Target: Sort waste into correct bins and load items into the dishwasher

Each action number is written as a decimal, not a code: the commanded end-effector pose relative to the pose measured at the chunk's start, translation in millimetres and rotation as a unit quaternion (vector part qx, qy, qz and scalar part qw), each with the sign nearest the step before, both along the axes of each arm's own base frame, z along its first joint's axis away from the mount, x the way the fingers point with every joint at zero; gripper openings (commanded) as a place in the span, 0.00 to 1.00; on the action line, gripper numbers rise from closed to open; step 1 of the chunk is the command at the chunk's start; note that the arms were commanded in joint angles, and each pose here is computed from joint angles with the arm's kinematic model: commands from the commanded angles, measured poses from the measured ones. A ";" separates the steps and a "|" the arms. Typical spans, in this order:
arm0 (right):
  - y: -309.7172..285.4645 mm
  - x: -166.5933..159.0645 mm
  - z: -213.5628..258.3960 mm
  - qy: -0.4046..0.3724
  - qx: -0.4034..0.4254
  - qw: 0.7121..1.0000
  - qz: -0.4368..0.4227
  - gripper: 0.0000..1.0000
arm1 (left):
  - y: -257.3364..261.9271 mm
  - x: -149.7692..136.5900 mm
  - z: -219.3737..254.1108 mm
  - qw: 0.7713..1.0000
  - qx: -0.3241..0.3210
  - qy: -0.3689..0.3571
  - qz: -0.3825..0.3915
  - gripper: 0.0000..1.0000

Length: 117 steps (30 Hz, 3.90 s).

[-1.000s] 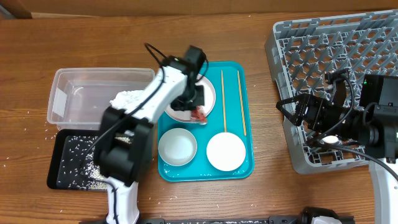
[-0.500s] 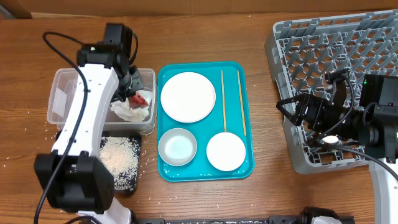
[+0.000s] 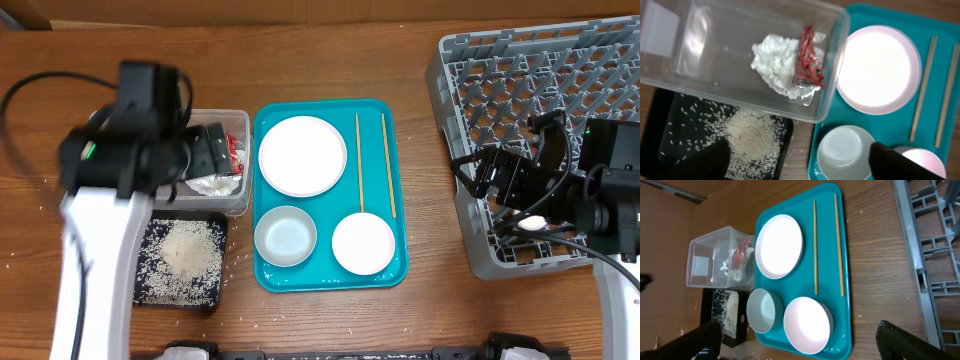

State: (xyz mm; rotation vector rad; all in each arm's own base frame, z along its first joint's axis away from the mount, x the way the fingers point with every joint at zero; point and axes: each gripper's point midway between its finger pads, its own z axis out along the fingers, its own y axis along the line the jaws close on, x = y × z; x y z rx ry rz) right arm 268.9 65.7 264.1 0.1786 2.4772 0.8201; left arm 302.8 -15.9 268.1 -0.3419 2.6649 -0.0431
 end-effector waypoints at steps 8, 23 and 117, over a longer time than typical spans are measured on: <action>-0.4 3.5 8.4 -0.018 -0.007 1.000 0.000 1.00 | -26.7 -102.4 71.4 0.988 -0.091 -0.105 -0.061 1.00; -0.4 3.5 8.4 -0.018 -0.007 1.000 0.000 1.00 | -9.3 -90.0 81.5 0.935 0.039 -0.324 -0.136 1.00; 155.0 96.9 -253.1 0.112 -0.236 0.959 0.107 0.31 | -16.4 -73.2 -129.5 0.895 0.037 -0.421 -0.146 1.00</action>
